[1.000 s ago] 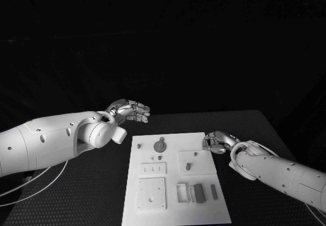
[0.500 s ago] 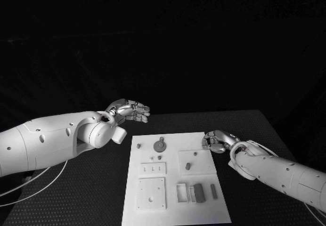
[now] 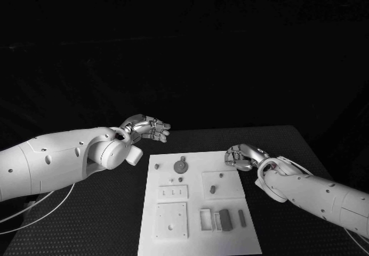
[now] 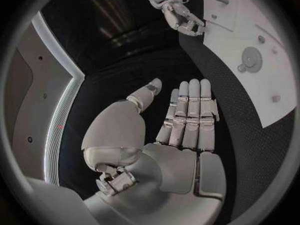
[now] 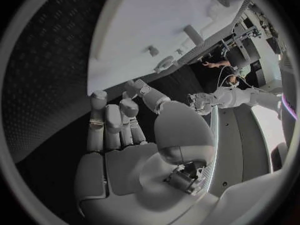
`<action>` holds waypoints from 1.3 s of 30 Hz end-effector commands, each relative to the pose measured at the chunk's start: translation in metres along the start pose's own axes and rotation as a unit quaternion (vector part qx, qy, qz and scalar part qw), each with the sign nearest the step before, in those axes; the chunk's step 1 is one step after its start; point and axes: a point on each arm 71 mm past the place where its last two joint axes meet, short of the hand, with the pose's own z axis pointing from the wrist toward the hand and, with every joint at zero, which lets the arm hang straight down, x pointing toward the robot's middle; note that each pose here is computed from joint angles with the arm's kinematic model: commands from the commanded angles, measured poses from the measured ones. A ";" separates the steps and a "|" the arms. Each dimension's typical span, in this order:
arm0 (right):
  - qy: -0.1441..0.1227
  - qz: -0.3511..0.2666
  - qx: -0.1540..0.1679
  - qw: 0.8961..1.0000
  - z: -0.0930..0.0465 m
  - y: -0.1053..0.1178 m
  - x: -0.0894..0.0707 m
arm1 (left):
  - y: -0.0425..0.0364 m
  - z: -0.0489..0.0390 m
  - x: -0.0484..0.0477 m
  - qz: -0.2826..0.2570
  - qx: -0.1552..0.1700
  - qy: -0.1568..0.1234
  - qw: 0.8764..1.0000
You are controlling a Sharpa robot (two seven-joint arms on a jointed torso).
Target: Assemble the parts on the task board
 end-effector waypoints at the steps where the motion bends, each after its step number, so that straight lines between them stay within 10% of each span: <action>1: 0.013 -0.028 -0.013 0.999 0.006 0.019 -0.006 | 0.0067 0.0007 0.0092 0.062 -0.055 0.049 0.995; 18: 0.041 -0.055 -0.088 0.994 0.010 0.116 -0.005 | 0.0067 0.0106 0.0493 0.110 -0.096 0.074 0.986; 39: 0.033 -0.043 -0.125 0.991 0.010 0.151 0.001 | 0.0073 0.0078 0.0729 0.135 -0.118 0.125 0.976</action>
